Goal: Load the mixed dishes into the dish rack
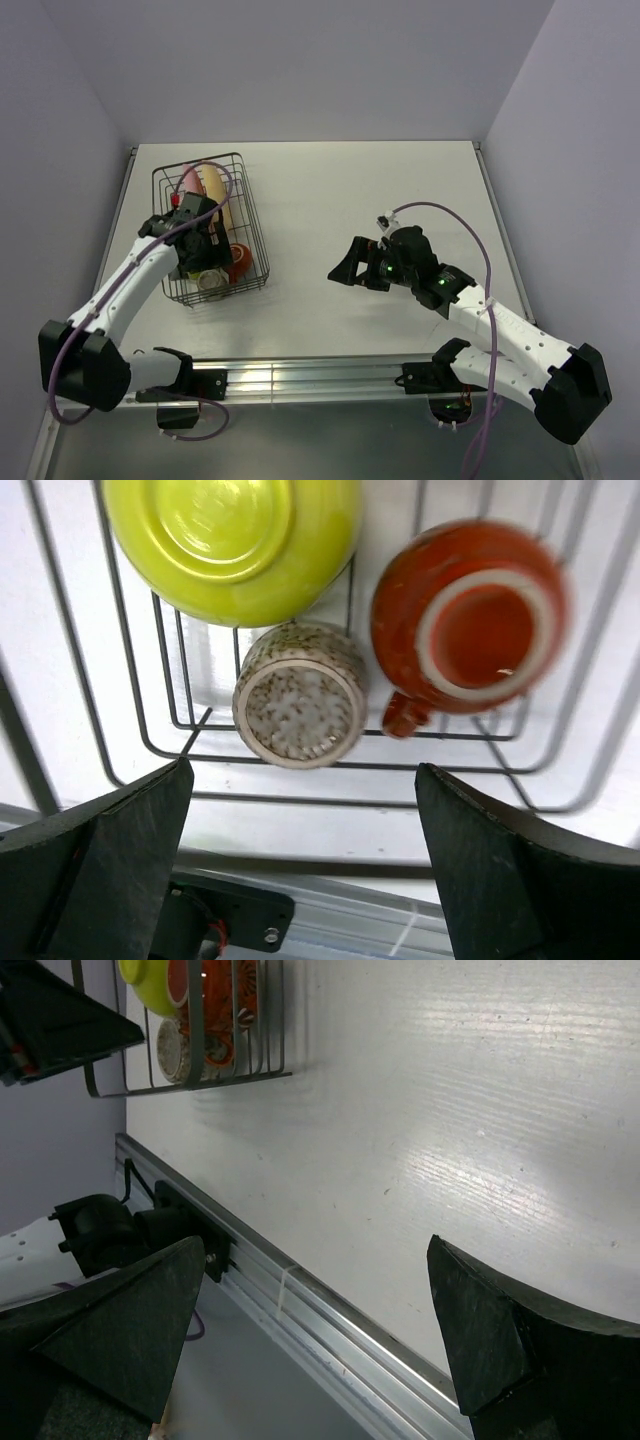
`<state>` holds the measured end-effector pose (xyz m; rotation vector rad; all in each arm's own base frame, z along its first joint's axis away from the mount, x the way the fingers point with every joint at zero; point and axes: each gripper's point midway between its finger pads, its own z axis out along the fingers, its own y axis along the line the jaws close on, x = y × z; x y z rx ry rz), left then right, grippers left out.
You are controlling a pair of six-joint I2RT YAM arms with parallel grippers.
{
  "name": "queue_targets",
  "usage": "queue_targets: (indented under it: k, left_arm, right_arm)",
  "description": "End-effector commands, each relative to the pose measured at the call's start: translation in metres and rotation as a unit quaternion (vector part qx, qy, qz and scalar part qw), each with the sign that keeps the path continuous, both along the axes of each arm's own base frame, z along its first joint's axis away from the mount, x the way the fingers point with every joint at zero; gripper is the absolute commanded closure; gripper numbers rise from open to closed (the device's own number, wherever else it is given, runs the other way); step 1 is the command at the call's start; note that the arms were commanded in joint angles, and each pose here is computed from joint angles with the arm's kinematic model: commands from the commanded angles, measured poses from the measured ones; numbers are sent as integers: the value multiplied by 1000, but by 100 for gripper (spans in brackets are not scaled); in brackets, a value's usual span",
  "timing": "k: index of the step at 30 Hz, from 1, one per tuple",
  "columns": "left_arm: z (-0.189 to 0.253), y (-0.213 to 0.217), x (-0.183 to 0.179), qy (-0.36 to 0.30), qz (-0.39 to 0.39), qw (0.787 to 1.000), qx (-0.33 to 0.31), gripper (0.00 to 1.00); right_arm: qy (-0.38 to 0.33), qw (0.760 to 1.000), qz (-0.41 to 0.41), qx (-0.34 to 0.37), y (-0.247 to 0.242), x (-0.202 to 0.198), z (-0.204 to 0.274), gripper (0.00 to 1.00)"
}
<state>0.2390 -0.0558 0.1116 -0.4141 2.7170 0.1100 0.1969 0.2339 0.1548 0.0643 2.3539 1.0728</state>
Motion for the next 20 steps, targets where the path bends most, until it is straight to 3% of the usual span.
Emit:
queue_targets:
  k: [1, 4, 8, 10, 12, 15, 16, 18, 19, 20]
  left_arm:
    - [47, -7, 13, -83, 12, 996, -33, 1]
    - [84, -18, 15, -143, -2, 986, -80, 1]
    - [142, -50, 6, -245, -51, 947, -199, 1]
    - [173, -74, 7, -302, -84, 910, -271, 1]
    - [204, -100, -6, -350, -145, 856, -352, 1]
    - [220, -126, -37, -363, -206, 789, -452, 1]
    - [243, -132, -43, -396, -219, 746, -489, 1]
    - [237, -139, -64, -393, -247, 708, -532, 1]
    - [256, -140, -74, -417, -260, 668, -558, 1]
    - [245, -141, -81, -413, -264, 656, -574, 1]
  right_arm:
    - [-23, 1000, -1, -8, -3, 5, 4, 0]
    - [-35, 999, 11, 0, -1, 4, 9, 0]
    - [-53, 998, 15, 7, -1, 3, 12, 0]
    - [-59, 998, 14, 11, -2, 2, 13, 0]
    - [-64, 998, 11, 18, -4, 0, 12, 0]
    - [-78, 996, 6, 34, -7, -4, 12, 0]
    - [-81, 996, 10, 43, -6, -7, 12, 0]
    - [-90, 994, 8, 62, -6, -11, 12, 0]
    - [-93, 993, 7, 68, -7, -12, 13, 0]
    - [-104, 991, 6, 84, -7, -14, 16, 0]
